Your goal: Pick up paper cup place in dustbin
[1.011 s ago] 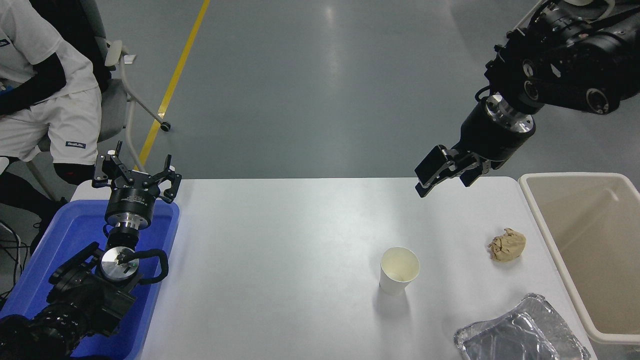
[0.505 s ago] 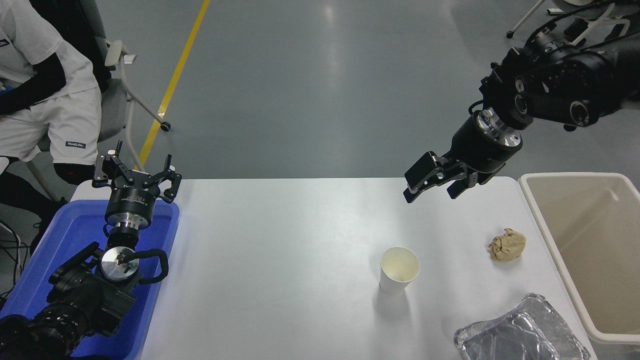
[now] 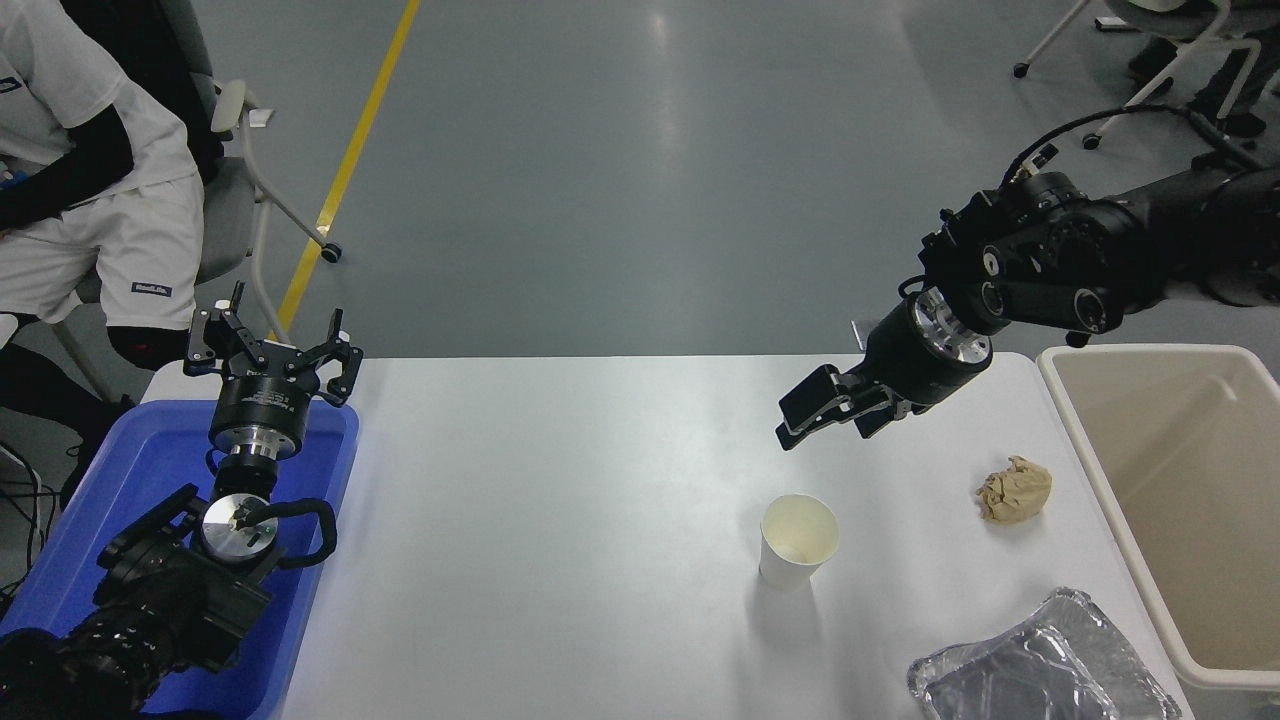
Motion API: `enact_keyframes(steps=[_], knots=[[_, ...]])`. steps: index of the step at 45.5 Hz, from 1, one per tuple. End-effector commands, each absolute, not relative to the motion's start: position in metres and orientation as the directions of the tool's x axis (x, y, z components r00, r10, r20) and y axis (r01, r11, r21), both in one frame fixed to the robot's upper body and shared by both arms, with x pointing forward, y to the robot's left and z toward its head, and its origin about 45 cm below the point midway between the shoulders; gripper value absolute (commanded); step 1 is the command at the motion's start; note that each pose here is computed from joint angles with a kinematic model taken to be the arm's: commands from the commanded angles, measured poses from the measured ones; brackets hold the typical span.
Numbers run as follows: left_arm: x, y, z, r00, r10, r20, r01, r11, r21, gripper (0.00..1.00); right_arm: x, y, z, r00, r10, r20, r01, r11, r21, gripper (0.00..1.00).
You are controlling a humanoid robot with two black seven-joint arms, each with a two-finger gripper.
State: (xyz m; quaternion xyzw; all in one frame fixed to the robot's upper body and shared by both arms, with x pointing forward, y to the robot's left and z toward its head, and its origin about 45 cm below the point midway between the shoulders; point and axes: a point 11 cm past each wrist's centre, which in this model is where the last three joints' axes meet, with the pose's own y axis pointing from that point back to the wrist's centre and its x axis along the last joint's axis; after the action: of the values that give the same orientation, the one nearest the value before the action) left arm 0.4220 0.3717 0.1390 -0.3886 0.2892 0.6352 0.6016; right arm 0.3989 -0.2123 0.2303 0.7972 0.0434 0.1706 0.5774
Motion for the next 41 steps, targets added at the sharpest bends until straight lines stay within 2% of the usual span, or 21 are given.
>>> enact_keyframes(steps=[1,12,24,41], knots=[[0.4220,0.3716,0.1391,0.026,0.539,-0.842,-0.9890,-0.109,-0.101,0.99,0.393,-0.223,0.190,0.940,0.229,0.253,-0.191,-0.260,0.947,1.00],[0.4219,0.3732,0.1396,0.026,0.541,-0.840,-0.9887,-0.110,-0.101,0.99,0.375,-0.229,0.169,0.939,0.289,0.185,-0.126,-0.211,0.969,1.00],[0.4218,0.3720,0.1388,0.025,0.540,-0.841,-0.9889,-0.110,-0.100,0.99,0.366,-0.225,0.156,0.947,0.278,0.162,-0.096,-0.236,0.967,1.00],[0.4220,0.3716,0.1390,0.026,0.539,-0.842,-0.9890,-0.109,-0.101,0.99,0.365,-0.219,0.144,0.942,0.262,0.208,-0.135,-0.269,0.954,1.00]])
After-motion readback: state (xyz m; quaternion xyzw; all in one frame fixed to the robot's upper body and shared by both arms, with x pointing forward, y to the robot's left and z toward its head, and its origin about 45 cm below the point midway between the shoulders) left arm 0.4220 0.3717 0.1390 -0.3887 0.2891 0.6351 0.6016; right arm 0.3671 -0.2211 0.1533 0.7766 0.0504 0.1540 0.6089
